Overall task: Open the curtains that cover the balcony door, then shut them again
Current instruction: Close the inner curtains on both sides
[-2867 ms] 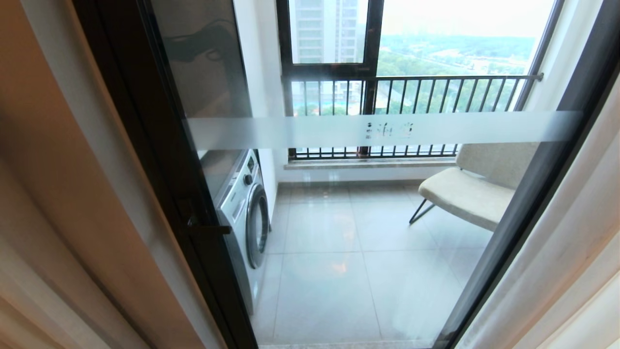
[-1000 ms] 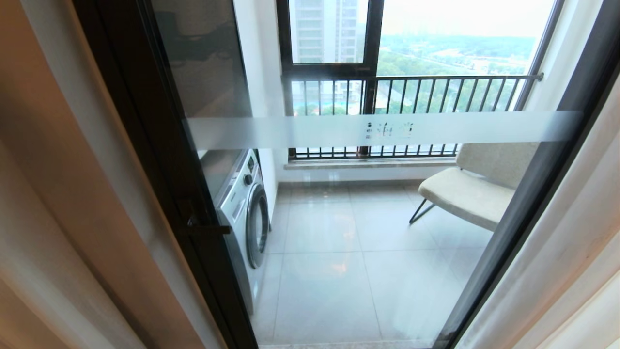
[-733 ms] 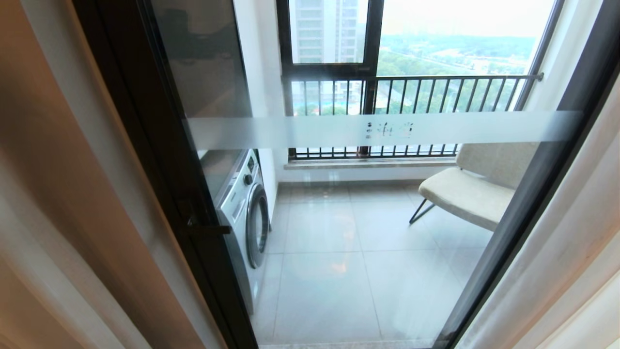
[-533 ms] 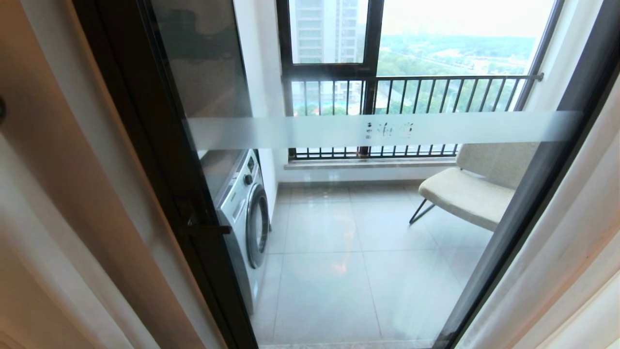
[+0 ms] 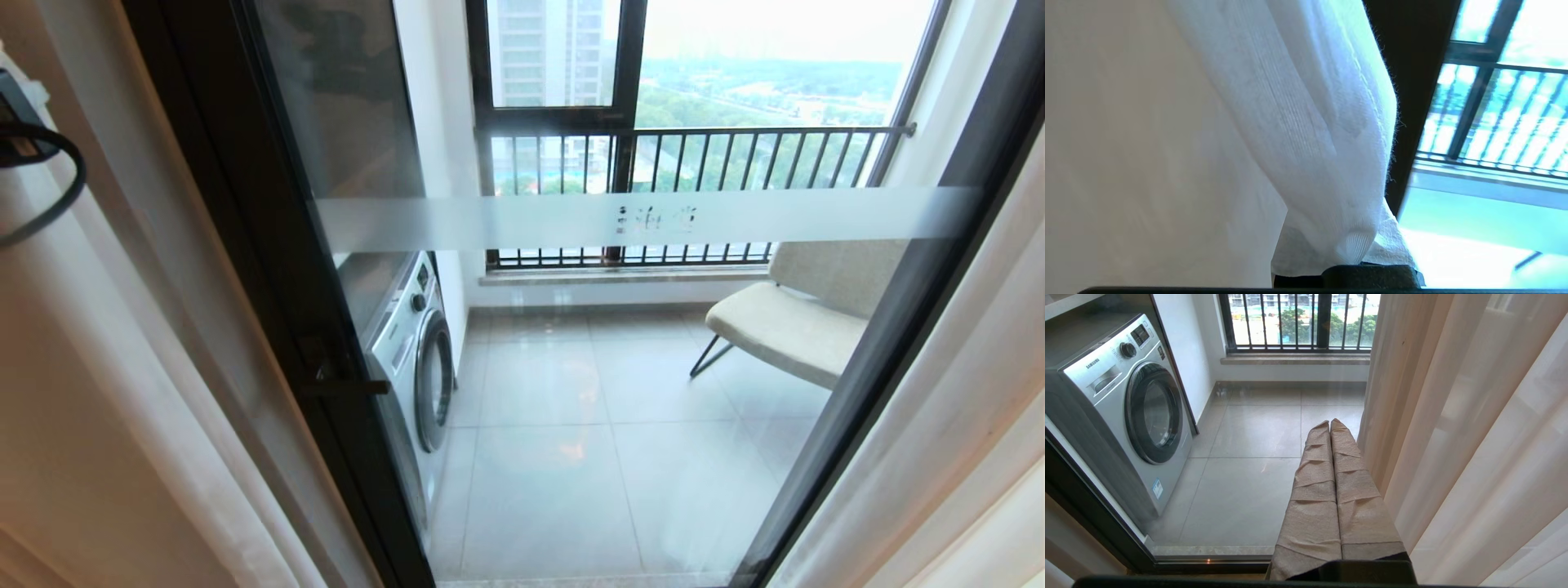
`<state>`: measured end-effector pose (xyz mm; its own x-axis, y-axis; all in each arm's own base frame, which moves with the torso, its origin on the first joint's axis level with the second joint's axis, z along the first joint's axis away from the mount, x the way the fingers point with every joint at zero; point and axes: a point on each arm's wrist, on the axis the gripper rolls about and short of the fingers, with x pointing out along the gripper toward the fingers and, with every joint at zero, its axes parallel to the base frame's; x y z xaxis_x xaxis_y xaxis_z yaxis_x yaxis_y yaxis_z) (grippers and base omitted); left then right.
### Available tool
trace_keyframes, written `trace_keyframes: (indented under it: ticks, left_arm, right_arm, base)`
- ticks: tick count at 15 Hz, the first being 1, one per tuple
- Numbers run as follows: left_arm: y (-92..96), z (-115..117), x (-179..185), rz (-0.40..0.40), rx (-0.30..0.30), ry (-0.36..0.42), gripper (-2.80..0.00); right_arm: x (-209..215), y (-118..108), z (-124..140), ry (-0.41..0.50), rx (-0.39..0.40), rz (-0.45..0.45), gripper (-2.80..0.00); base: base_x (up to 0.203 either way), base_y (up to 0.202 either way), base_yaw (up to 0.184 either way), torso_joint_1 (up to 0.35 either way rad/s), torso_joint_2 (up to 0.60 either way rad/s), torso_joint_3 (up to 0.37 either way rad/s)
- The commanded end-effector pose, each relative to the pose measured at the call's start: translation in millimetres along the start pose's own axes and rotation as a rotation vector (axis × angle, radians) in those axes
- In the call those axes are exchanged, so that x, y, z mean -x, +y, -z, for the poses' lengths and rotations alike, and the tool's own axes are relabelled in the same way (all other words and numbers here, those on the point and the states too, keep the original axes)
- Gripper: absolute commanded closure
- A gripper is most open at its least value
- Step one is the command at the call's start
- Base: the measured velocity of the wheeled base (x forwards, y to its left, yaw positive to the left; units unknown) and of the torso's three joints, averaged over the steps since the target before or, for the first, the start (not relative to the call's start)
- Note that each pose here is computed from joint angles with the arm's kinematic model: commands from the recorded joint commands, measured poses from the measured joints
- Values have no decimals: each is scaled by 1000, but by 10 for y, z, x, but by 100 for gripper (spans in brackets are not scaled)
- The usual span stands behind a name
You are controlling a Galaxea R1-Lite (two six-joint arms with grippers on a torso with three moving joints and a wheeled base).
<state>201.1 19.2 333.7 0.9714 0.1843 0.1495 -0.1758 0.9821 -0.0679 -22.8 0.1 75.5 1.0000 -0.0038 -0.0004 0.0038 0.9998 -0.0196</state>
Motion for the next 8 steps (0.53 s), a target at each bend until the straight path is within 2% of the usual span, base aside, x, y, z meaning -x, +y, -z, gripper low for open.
trace_keyframes:
  ticks: [1, 8]
  left_arm:
    - [-95, 5, 17, 47, 8, 2, 0]
    - [-199, 75, 100, 104, 14, 24, 0]
  right_arm:
    - [0, 0, 0, 0, 0, -1, 0]
    - [0, 0, 0, 0, 0, -1, 0]
  base:
    - [0, 0, 0, 0, 0, 0]
    - [0, 0, 0, 0, 0, 0]
